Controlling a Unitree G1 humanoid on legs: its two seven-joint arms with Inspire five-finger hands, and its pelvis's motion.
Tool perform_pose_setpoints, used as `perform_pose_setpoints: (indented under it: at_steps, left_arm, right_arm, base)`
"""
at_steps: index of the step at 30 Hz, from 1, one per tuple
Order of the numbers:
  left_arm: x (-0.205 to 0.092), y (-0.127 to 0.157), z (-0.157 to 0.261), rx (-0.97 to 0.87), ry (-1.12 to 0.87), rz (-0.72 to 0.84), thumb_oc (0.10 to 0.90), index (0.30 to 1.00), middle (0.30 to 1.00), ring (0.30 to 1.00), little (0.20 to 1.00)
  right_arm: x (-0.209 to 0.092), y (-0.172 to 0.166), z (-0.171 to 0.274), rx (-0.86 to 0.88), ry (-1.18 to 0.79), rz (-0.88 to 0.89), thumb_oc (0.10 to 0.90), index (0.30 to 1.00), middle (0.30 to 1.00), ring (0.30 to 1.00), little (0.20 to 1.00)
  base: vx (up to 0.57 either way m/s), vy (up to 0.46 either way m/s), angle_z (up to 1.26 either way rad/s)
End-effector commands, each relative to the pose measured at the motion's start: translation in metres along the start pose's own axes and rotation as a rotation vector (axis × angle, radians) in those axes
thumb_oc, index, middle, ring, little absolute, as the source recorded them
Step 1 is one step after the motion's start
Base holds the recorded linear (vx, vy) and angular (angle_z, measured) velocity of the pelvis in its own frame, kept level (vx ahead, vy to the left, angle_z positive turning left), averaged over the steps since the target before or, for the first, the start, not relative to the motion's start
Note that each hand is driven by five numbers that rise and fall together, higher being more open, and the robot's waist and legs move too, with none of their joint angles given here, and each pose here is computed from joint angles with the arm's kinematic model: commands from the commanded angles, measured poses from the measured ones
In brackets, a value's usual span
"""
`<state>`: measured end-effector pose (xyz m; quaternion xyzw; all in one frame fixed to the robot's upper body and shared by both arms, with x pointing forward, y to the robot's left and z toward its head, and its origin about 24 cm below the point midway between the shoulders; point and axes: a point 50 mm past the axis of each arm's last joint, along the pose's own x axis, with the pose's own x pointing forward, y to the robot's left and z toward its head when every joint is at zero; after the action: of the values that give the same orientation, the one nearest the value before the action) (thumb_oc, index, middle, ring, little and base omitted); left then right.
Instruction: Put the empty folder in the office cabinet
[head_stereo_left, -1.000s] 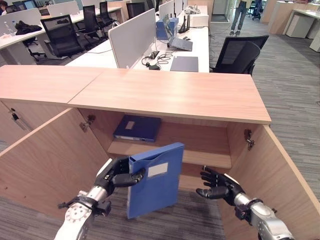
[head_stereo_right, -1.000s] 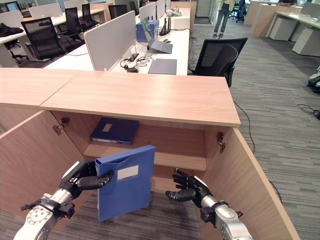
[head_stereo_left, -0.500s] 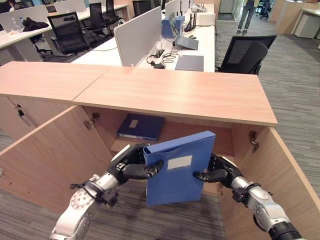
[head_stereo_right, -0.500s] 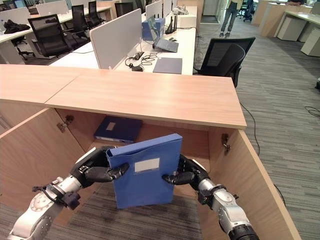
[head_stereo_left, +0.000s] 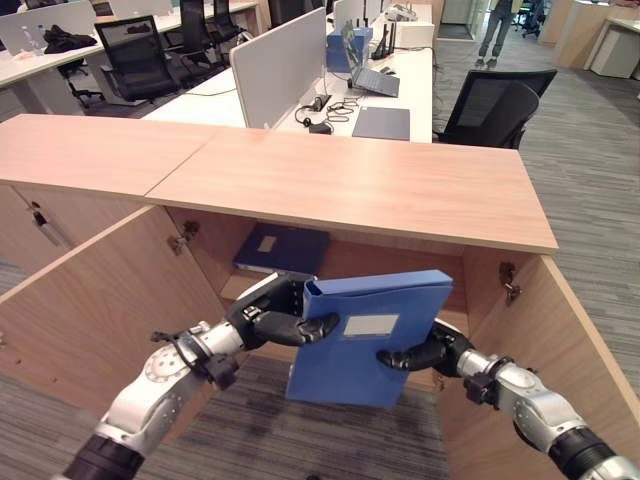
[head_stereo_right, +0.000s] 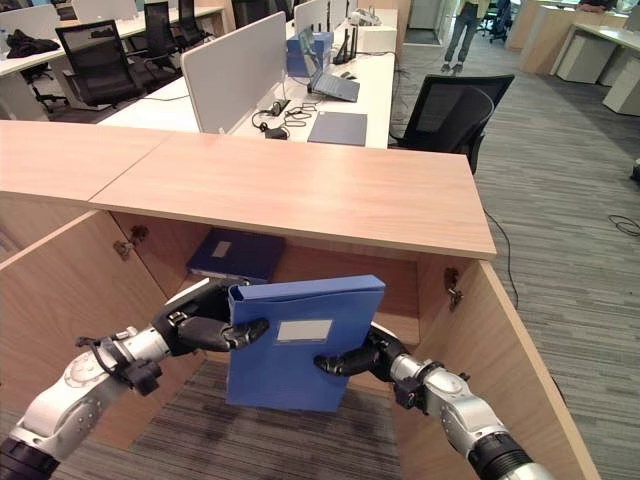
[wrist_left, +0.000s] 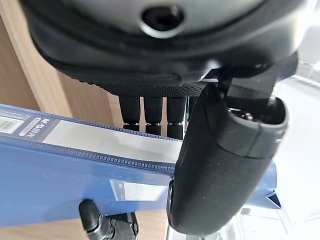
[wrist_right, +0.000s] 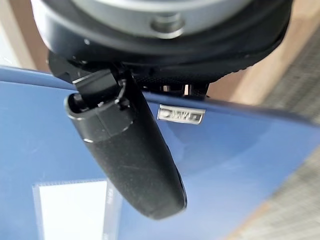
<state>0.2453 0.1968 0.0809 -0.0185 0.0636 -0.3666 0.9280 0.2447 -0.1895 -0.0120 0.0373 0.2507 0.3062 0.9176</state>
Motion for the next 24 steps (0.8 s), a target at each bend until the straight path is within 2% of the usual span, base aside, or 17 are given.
perform_pose_setpoints:
  at_steps: [1, 6, 9, 11, 12, 13, 14, 16, 18, 19, 20, 21, 22, 24]
  left_arm:
    - [0.052, -0.089, 0.033, -0.098, -0.214, -0.657, 0.4, 0.3, 0.3, 0.3, 0.3]
    - [0.051, -0.093, 0.025, -0.126, -0.179, -0.69, 0.4, 0.3, 0.3, 0.3, 0.3]
    - [0.044, -0.084, 0.006, -0.185, -0.136, -0.594, 0.4, 0.3, 0.3, 0.3, 0.3]
    - [0.037, -0.074, -0.016, -0.265, -0.086, -0.477, 0.538, 0.507, 0.507, 0.507, 0.507]
    - [0.037, -0.074, -0.017, -0.265, -0.086, -0.477, 0.538, 0.507, 0.507, 0.507, 0.507]
    - [0.035, -0.073, -0.023, -0.282, -0.062, -0.453, 0.513, 0.469, 0.469, 0.469, 0.469]
    - [0.032, -0.071, -0.033, -0.322, -0.038, -0.406, 0.508, 0.462, 0.462, 0.462, 0.462]
    - [0.022, -0.065, -0.054, -0.409, 0.016, -0.301, 0.551, 0.526, 0.526, 0.526, 0.526]
    - [0.019, -0.062, -0.059, -0.434, 0.028, -0.263, 0.573, 0.559, 0.559, 0.559, 0.559]
    - [0.015, -0.059, -0.063, -0.441, 0.043, -0.232, 0.66, 0.691, 0.691, 0.691, 0.691]
    - [0.011, -0.056, -0.067, -0.446, 0.058, -0.195, 0.8, 0.9, 0.9, 0.9, 0.9]
    - [0.006, -0.05, -0.08, -0.478, 0.098, -0.115, 0.8, 0.9, 0.9, 0.9, 0.9]
    - [0.006, -0.05, -0.08, -0.478, 0.098, -0.115, 0.8, 0.9, 0.9, 0.9, 0.9]
    - [0.003, -0.044, -0.09, -0.486, 0.132, -0.045, 0.8, 0.9, 0.9, 0.9, 0.9]
  right_arm:
    - [0.045, 0.115, 0.099, -0.127, -0.37, 0.676, 0.4, 0.3, 0.3, 0.3, 0.3]
    - [0.047, 0.115, 0.075, -0.023, -0.319, 0.673, 0.4, 0.3, 0.3, 0.3, 0.3]
    - [0.047, 0.106, 0.062, 0.171, -0.396, 0.551, 0.4, 0.3, 0.3, 0.3, 0.3]
    - [0.046, 0.1, 0.054, 0.292, -0.457, 0.455, 0.4, 0.3, 0.3, 0.3, 0.3]
    - [0.046, 0.1, 0.054, 0.292, -0.457, 0.455, 0.4, 0.3, 0.3, 0.3, 0.3]
    - [0.046, 0.098, 0.05, 0.34, -0.466, 0.422, 0.4, 0.3, 0.3, 0.3, 0.3]
    - [0.047, 0.096, 0.045, 0.412, -0.489, 0.376, 0.4, 0.3, 0.3, 0.3, 0.3]
    - [0.049, 0.092, 0.032, 0.609, -0.531, 0.284, 0.4, 0.3, 0.3, 0.3, 0.3]
    - [0.049, 0.092, 0.028, 0.655, -0.538, 0.261, 0.4, 0.3, 0.3, 0.3, 0.3]
    - [0.049, 0.09, 0.023, 0.697, -0.544, 0.237, 0.4, 0.3, 0.3, 0.3, 0.3]
    - [0.048, 0.088, 0.019, 0.747, -0.555, 0.207, 0.4, 0.3, 0.3, 0.3, 0.3]
    - [0.048, 0.087, 0.011, 0.877, -0.585, 0.159, 0.4, 0.3, 0.3, 0.3, 0.3]
    - [0.048, 0.087, 0.011, 0.877, -0.585, 0.159, 0.4, 0.3, 0.3, 0.3, 0.3]
    - [0.048, 0.087, 0.002, 0.989, -0.595, 0.103, 0.4, 0.3, 0.3, 0.3, 0.3]
  base:
    - [0.0, 0.0, 0.0]
    - [0.0, 0.0, 0.0]
    - [0.0, 0.0, 0.0]
    - [0.0, 0.0, 0.0]
    - [0.0, 0.0, 0.0]
    - [0.0, 0.0, 0.0]
    - [0.0, 0.0, 0.0]
    - [0.0, 0.0, 0.0]
    - [0.0, 0.0, 0.0]
    - [0.0, 0.0, 0.0]
    - [0.02, -0.036, 0.0]
    - [0.02, -0.031, -0.01]
    - [0.01, -0.033, -0.01]
    - [0.01, -0.031, 0.0]
